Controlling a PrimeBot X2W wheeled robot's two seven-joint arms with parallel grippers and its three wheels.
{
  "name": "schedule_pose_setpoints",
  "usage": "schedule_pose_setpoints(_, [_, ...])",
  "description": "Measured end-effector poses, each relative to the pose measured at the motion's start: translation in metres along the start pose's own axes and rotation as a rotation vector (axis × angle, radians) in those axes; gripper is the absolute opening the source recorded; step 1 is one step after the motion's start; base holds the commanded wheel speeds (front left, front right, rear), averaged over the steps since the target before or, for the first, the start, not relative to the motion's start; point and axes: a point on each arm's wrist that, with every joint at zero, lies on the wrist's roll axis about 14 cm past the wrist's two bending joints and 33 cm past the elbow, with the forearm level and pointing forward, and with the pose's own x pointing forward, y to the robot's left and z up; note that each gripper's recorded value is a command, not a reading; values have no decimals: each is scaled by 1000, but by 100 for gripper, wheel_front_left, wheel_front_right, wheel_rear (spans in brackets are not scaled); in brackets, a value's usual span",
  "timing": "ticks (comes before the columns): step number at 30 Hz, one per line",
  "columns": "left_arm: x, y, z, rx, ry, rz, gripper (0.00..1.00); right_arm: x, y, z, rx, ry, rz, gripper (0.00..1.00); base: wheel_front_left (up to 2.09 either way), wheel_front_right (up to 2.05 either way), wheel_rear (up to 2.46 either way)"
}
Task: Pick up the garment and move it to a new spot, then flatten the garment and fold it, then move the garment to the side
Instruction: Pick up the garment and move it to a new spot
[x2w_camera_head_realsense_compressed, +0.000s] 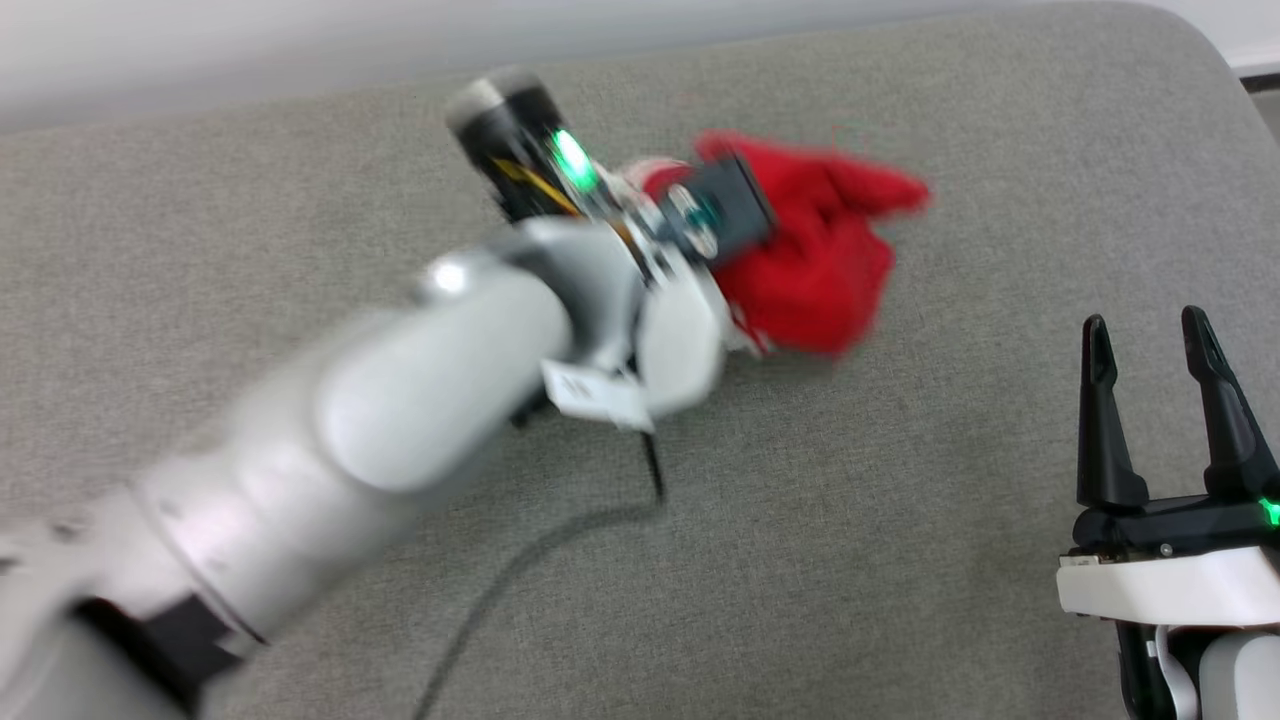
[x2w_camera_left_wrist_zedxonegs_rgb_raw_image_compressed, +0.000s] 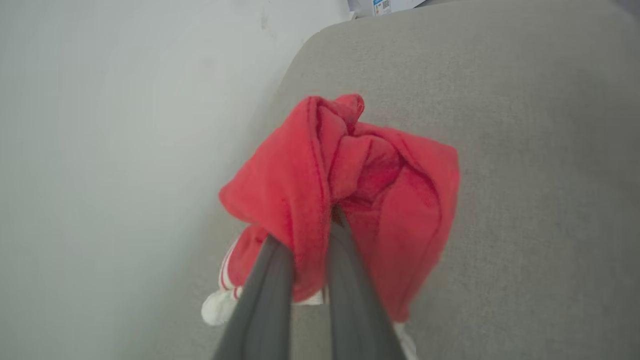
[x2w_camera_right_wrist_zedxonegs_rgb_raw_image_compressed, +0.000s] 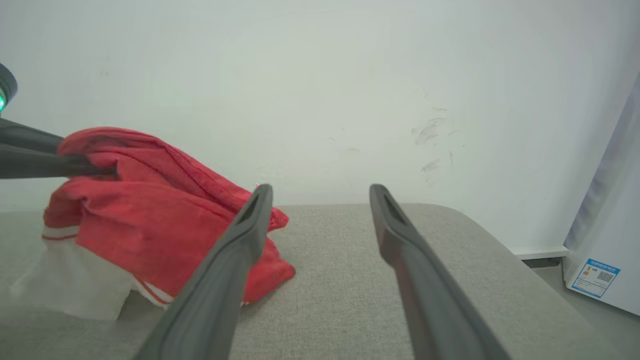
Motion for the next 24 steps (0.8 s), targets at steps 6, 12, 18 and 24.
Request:
schedule_pose_setpoints(6, [24, -87, -30, -88, 25, -171, 0, 1, -2, -4, 3, 10, -7, 100, 0, 0, 0])
schedule_pose_setpoints(12, [26, -158, -51, -181, 79, -274, 0, 3, 3, -6, 8, 11, 7, 100, 0, 0, 0])
schedule_pose_setpoints(18, [15, -210, -74, -246, 157, -342, 0, 4, 6, -7, 5, 13, 15, 100, 0, 0, 0])
schedule_pose_setpoints(24, [13, -209, -74, -281, 125, -309, 98, 3, 8, -7, -3, 16, 24, 100, 0, 0, 0])
